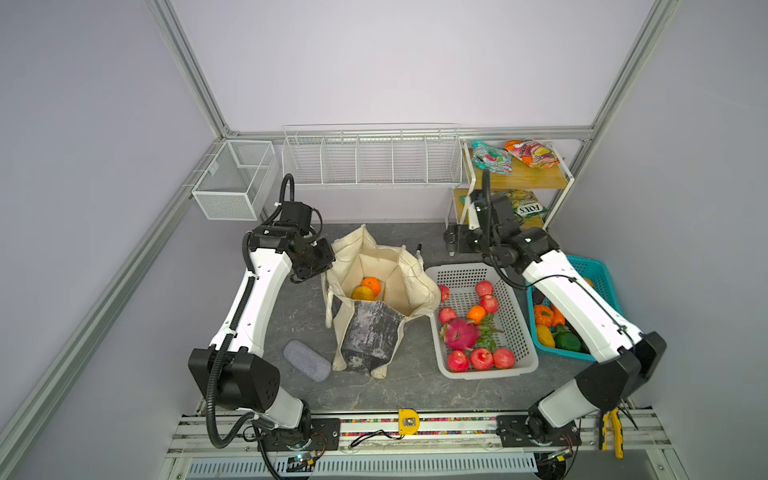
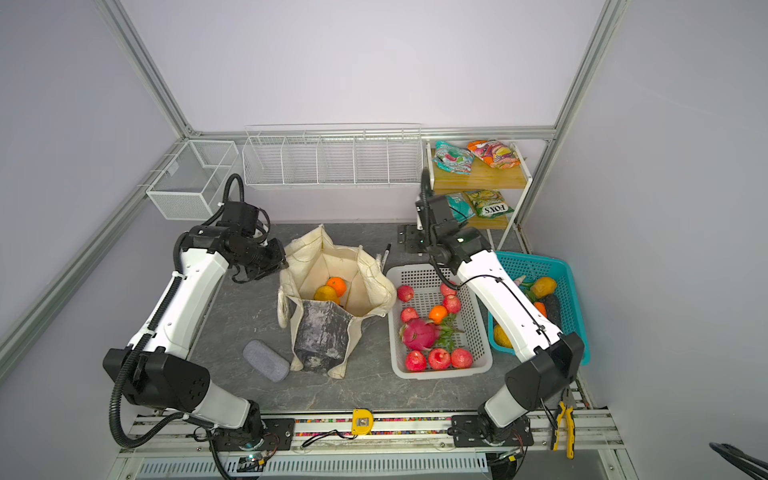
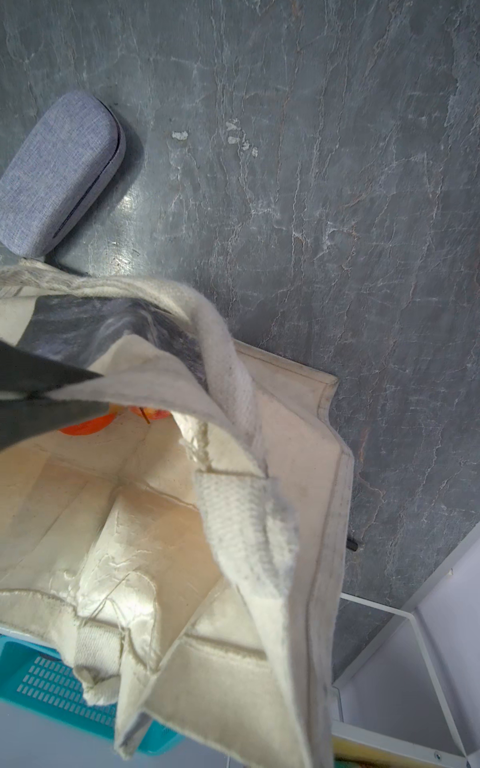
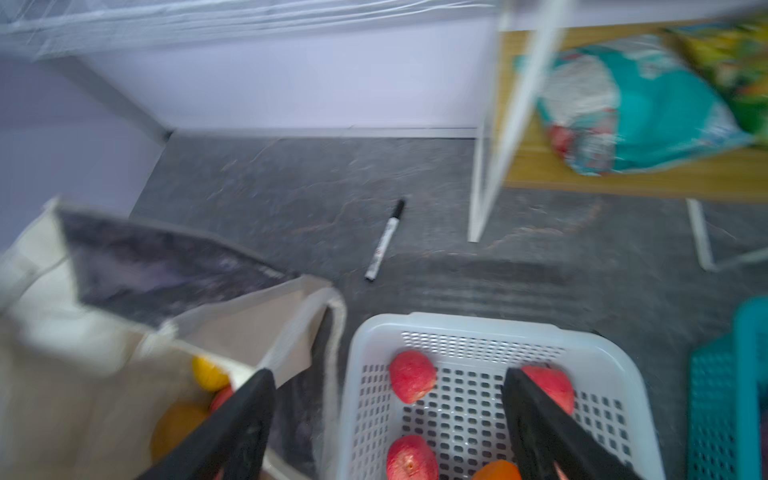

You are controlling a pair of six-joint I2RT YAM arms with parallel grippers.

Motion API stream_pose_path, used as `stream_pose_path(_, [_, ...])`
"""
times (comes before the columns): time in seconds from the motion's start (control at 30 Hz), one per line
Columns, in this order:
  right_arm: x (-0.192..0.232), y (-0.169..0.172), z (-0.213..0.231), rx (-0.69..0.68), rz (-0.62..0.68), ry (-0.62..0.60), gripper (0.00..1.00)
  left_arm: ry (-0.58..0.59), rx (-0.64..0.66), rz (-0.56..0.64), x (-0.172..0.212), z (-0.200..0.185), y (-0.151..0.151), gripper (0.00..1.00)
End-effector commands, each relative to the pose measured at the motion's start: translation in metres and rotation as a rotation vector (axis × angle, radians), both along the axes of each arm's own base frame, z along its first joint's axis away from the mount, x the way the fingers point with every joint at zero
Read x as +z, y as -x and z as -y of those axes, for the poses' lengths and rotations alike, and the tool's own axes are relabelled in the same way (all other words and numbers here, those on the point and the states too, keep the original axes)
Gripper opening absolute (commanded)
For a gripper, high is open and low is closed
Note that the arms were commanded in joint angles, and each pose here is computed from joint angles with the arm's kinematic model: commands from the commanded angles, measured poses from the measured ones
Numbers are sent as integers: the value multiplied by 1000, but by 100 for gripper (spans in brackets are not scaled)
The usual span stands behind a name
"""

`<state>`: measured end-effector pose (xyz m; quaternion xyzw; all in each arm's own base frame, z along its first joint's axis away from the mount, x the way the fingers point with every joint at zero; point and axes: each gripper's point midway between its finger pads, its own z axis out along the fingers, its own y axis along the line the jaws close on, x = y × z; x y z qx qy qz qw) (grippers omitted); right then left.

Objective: Place the food into the grocery bag and tie it
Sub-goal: 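Raise the right gripper out of the bag toward the teal basket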

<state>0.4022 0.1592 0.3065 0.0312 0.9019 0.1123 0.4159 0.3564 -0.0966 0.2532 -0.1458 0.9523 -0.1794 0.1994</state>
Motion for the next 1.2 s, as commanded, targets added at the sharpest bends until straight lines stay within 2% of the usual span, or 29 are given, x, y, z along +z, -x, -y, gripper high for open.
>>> stream_pose_path(0.0, [-8, 0, 59, -286, -12, -96, 88, 13, -6, 1, -4, 1, -6, 0])
stream_pose_path(0.23, [-37, 23, 161, -625, -88, -77, 88, 16, -14, -12, -8, 2, -4, 0])
stream_pose_path(0.63, [-92, 69, 263, -982, -252, -275, 88, 0, -32, -12, -12, 1, 0, 0])
stream_pose_path(0.77, [-111, 79, 279, -1023, -331, -276, 88, -13, -39, -8, -13, -1, 0, 0])
stream_pose_path(0.93, [-144, 90, 282, -1025, -527, -312, 88, -18, -46, -5, -15, -1, -2, 0])
stream_pose_path(1.17, [-166, 96, 276, -1010, -664, -306, 88, -9, -55, -10, -23, 2, -4, 0])
